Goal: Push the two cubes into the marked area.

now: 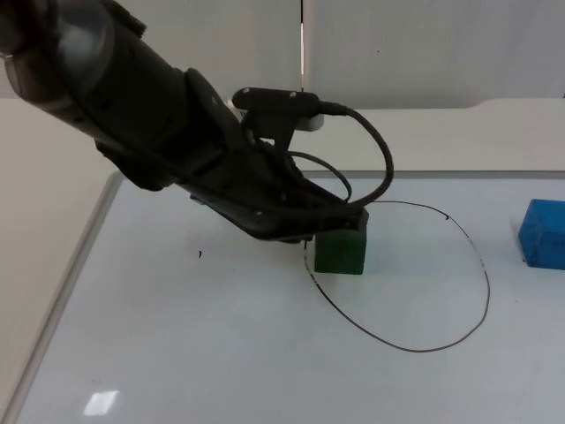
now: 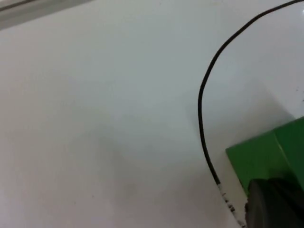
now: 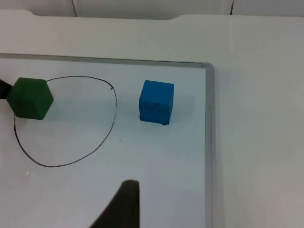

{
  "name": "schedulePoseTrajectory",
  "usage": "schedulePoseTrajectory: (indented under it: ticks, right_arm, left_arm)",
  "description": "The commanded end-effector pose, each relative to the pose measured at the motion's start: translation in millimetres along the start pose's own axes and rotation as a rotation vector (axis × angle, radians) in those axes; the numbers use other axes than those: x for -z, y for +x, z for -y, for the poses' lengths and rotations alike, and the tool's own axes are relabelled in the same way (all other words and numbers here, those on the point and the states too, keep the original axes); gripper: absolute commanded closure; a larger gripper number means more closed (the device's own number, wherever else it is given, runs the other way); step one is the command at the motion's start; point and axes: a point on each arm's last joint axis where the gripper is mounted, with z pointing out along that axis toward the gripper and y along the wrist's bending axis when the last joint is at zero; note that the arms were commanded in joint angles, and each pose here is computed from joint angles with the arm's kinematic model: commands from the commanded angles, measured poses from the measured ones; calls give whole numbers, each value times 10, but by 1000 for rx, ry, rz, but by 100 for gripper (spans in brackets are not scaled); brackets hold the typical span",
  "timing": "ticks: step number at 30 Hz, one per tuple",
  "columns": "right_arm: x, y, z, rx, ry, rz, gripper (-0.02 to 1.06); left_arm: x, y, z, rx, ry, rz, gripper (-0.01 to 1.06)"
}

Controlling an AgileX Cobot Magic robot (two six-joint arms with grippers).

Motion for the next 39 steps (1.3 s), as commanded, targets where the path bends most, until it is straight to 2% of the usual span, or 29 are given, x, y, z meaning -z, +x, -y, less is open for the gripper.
schedulePoseTrajectory:
  ticks: [1, 15, 29, 34, 37, 39]
  right_arm:
    - [3, 3, 1, 6, 4, 7, -1]
    - [3, 3, 1, 6, 4, 7, -1]
    - [3, 3, 1, 6, 4, 7, -1]
    - [3, 3, 1, 6, 4, 7, -1]
    - [3, 3, 1, 6, 4, 7, -1]
    - [3, 3, 1, 6, 4, 7, -1]
  left_arm:
    - [5, -37, 36, 13, 15, 4, 105]
    - [4, 1, 169, -24, 38, -7, 105]
    - [7, -38, 170, -56, 32, 10, 105]
    - [8, -17, 142, -91, 49, -23, 105]
    - [11, -17, 69, -80, 54, -43, 105]
    - [38, -39, -60, -54, 56, -61, 105]
